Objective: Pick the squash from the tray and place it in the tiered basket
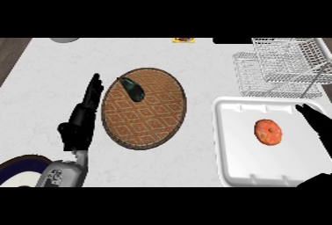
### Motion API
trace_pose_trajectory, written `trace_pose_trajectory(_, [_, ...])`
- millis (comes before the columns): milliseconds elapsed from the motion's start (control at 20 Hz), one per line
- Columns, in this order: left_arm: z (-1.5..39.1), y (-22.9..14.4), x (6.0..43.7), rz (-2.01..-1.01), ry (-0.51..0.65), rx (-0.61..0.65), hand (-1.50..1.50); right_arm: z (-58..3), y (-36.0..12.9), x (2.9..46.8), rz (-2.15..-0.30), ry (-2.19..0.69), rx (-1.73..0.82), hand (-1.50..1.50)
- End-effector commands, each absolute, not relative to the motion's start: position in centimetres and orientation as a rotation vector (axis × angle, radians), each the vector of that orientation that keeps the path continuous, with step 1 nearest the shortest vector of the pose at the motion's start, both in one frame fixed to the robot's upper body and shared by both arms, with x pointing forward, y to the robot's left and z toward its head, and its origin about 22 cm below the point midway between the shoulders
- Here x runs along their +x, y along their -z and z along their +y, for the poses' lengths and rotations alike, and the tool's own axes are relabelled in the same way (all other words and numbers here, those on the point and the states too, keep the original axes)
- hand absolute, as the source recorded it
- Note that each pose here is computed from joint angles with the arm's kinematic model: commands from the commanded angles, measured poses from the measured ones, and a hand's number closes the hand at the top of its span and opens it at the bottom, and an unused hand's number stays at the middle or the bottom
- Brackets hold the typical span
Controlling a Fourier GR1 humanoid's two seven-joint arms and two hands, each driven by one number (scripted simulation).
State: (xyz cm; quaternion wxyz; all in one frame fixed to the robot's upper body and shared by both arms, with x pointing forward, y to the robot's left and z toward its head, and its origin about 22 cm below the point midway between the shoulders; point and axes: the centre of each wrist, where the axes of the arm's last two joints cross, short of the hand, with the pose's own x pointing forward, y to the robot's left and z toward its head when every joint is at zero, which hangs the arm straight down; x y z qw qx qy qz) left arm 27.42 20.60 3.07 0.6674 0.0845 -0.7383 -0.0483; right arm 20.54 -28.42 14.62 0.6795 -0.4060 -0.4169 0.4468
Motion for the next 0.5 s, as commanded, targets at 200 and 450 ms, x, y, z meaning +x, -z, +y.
trace_pose_trajectory(200, [21.2, -2.5, 27.1, -1.667, 0.104, 0.206, 0.00, -30.8, -12.2, 19.3, -0.865, -0.941, -0.981, -1.50])
trace_pose_trajectory(450, [21.0, -3.9, 28.5, -1.676, 0.120, 0.206, 0.00, -32.1, -11.9, 21.0, -0.866, -0.893, -0.937, -1.50])
